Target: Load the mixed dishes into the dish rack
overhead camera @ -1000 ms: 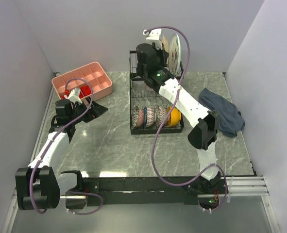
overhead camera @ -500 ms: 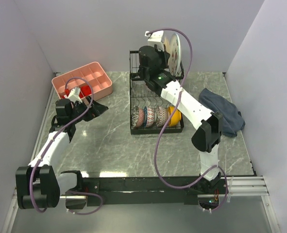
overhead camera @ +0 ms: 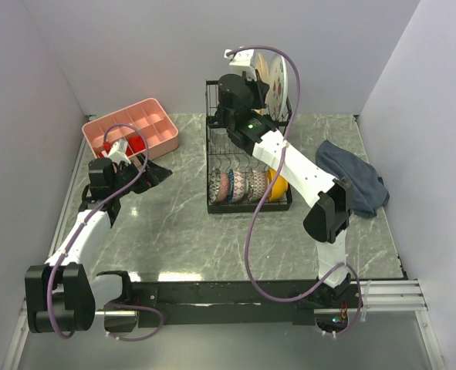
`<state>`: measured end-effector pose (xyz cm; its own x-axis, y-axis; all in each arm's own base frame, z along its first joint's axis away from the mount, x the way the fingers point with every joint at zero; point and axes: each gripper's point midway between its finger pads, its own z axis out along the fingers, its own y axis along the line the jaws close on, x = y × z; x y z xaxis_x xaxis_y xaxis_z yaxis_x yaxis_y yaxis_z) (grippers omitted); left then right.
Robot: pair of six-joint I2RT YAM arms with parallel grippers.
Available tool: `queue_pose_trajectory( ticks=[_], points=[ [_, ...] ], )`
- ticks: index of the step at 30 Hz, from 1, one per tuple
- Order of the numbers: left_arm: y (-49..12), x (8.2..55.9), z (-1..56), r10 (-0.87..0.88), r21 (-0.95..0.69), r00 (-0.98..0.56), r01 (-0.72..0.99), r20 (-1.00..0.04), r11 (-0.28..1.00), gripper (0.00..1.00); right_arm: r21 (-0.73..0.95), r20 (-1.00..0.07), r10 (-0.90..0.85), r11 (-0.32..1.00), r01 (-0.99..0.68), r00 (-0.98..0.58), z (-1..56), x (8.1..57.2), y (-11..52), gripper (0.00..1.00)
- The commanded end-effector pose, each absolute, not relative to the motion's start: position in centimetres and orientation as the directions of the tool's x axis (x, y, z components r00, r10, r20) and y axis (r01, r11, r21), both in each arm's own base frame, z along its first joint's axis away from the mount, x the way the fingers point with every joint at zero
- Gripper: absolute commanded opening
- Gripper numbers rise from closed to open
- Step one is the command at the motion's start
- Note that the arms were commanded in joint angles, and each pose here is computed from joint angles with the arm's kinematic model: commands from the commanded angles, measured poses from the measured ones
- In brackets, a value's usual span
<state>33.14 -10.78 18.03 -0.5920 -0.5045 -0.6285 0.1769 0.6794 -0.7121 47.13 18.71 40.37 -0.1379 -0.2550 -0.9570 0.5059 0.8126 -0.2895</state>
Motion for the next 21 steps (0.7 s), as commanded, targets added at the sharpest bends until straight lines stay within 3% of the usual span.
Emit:
queue_pose_trajectory(
  ticks=[1,21],
  points=[
    [-11.3,33.0,19.5,-0.496,-0.708,-0.569,0.237,-0.656,0.665,0.89,-0.101,-0.993,-0.117,0.802,0.588,-0.012,45.5,45.2,15.5,0.00],
    [-11.3,33.3,19.0,-0.494,-0.705,-0.574,0.223,-0.653,0.673,0.90,-0.196,-0.980,-0.168,0.768,0.610,-0.103,40.2,48.6,16.3,0.00]
  ],
)
